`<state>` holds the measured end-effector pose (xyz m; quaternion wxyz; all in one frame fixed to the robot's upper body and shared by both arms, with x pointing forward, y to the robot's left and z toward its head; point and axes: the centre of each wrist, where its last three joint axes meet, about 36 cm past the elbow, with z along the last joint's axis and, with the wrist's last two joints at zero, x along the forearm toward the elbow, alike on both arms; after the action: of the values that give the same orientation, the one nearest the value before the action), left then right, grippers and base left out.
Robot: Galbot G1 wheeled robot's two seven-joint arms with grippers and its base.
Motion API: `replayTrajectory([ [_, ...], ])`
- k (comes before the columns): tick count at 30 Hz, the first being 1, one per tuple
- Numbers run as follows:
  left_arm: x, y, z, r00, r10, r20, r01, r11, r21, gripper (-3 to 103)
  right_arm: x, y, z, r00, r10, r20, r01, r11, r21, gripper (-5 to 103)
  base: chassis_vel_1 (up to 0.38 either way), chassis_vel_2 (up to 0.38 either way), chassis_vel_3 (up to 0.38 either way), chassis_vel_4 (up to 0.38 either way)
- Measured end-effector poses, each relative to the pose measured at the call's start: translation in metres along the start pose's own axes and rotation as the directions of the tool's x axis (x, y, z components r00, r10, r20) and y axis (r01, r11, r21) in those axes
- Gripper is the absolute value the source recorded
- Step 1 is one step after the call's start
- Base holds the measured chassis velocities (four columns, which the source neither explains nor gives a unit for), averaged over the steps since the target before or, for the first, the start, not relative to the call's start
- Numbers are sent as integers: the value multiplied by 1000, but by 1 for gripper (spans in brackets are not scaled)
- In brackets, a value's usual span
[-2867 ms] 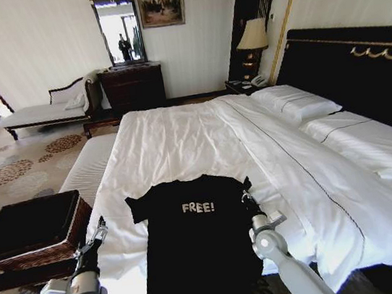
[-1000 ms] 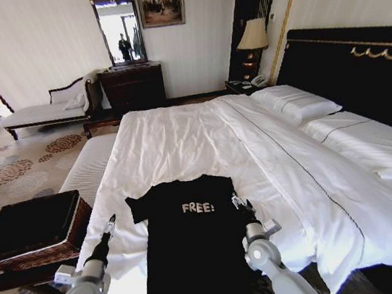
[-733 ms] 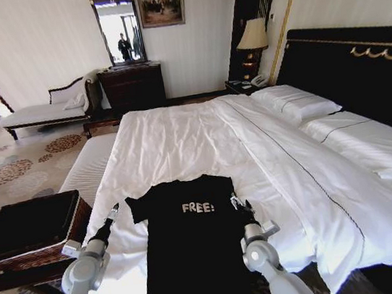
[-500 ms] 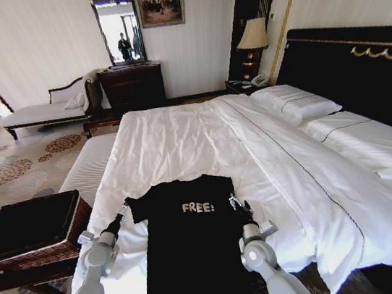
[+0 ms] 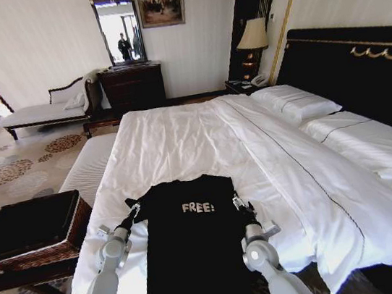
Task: Fold the clothes on the bed and place them into the basket.
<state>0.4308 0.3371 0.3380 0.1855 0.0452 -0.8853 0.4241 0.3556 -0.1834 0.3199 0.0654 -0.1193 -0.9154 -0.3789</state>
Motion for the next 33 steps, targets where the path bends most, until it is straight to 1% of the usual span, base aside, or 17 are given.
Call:
replayTrajectory([
  [2, -1, 0, 1, 1000, 0, 0, 0, 1000, 0, 67, 0, 1, 2, 1000, 1, -2, -1, 1000, 1, 100, 0, 0, 0, 0],
  [4, -1, 0, 1, 1000, 0, 1, 0, 1000, 1, 67, 0, 1, 2, 1000, 0, -2, 0, 1000, 2, 100, 0, 0, 0, 0],
  [8, 0, 1, -1, 1000, -2, 6, 2, 1000, -2, 45, -2, 2, 5, 1000, 4, -6, -4, 1000, 8, 100, 0, 0, 0, 0],
  [9, 0, 1, -1, 1000, -2, 6, 2, 1000, -2, 45, -2, 2, 5, 1000, 4, -6, -4, 1000, 8, 100, 0, 0, 0, 0],
  [10, 0, 1, -2, 1000, -3, 7, 3, 1000, -3, 40, -2, 1, 5, 1000, 6, -6, -6, 1000, 10, 100, 0, 0, 0, 0],
  [11, 1, 2, -3, 1000, -5, 8, 5, 1000, -4, 40, -3, 2, 5, 1000, 6, -5, -6, 1000, 12, 100, 0, 0, 0, 0],
  [14, 4, 3, -7, 1000, -5, 13, 5, 1000, -8, 24, -5, 3, 3, 1000, 8, -2, -8, 1000, 15, 100, 0, 0, 0, 0],
  [16, 4, 3, -8, 1000, -4, 14, 4, 1000, -9, 24, -6, 3, 3, 1000, 9, -2, -9, 1000, 15, 100, 0, 0, 0, 0],
  [19, 7, 3, -9, 1000, -2, 16, 3, 1000, -13, 8, -6, 3, 3, 1000, 13, -5, -13, 1000, 16, 100, 0, 0, 0, 0],
  [20, 7, 3, -9, 1000, -2, 16, 3, 1000, -13, 8, -6, 3, 3, 1000, 13, -5, -13, 1000, 16, 100, 0, 0, 0, 0],
  [21, 7, 3, -10, 1000, -1, 16, 2, 1000, -14, 3, -6, 2, 4, 1000, 15, -6, -15, 1000, 17, 100, 0, 0, 0, 0],
  [22, 8, 3, -10, 1000, 4, 15, -4, 1000, -14, 1, -6, 2, 4, 1000, 19, -8, -19, 1000, 18, 100, 0, 0, 0, 0],
  [30, 13, 3, -11, 999, 38, 13, -37, 999, -20, 0, -7, 0, 5, 1000, 28, -9, -28, 999, 22, 100, 0, 0, 0, 0],
  [32, 18, -4, -15, 997, 78, 20, -78, 997, -25, 0, -8, -2, 4, 999, 34, -7, -34, 999, 25, 100, 0, 0, 0, 0],
  [33, 21, -10, -17, 994, 108, 21, -107, 994, -39, 0, -8, -3, 4, 999, 37, -6, -37, 999, 27, 100, 0, 0, 0, 0],
])
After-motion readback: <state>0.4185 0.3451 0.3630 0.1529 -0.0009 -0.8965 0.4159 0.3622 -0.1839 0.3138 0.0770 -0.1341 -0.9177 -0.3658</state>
